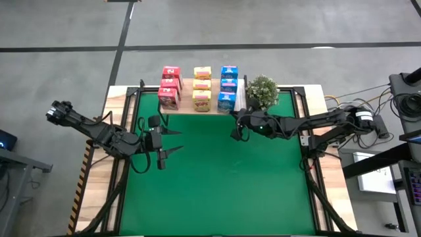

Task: Stack cereal on shelf
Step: Put the blue cereal box on the shelf aligned with the other blue cereal boxes

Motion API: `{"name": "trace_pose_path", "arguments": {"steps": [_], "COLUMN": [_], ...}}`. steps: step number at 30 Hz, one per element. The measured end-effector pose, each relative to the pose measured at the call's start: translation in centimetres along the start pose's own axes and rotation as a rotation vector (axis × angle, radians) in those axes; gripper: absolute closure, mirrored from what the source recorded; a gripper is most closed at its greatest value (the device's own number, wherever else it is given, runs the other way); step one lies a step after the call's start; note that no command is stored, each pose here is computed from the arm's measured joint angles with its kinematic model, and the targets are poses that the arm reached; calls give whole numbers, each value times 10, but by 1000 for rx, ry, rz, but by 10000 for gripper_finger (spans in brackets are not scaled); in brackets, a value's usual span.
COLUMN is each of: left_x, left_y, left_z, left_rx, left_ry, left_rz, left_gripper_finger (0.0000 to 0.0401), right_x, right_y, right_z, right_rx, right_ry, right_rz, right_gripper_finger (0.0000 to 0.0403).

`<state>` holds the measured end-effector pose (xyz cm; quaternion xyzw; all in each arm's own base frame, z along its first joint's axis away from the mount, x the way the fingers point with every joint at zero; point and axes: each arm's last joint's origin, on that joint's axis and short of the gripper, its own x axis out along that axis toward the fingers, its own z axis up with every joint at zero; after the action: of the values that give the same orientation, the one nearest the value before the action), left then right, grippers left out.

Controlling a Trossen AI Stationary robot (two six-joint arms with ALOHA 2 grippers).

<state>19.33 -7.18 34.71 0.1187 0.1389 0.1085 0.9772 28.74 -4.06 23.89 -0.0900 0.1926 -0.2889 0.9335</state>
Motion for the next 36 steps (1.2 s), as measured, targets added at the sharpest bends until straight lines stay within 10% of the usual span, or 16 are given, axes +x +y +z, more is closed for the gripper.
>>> {"name": "trace_pose_path", "arguments": {"steps": [22,36], "left_x": [0,2], "left_y": [0,-2], "left_z": [0,-7], "left_rx": [-3,14], "left_ry": [1,19], "left_rz": [0,-2], "left_gripper_finger": [197,197], "right_x": [-8,-21], "right_y": [2,-29], "right_z": [8,112], "right_rx": [7,-14], "right_ry": [-23,-126], "right_rz": [6,241], "right_gripper_finger": [394,394]}}
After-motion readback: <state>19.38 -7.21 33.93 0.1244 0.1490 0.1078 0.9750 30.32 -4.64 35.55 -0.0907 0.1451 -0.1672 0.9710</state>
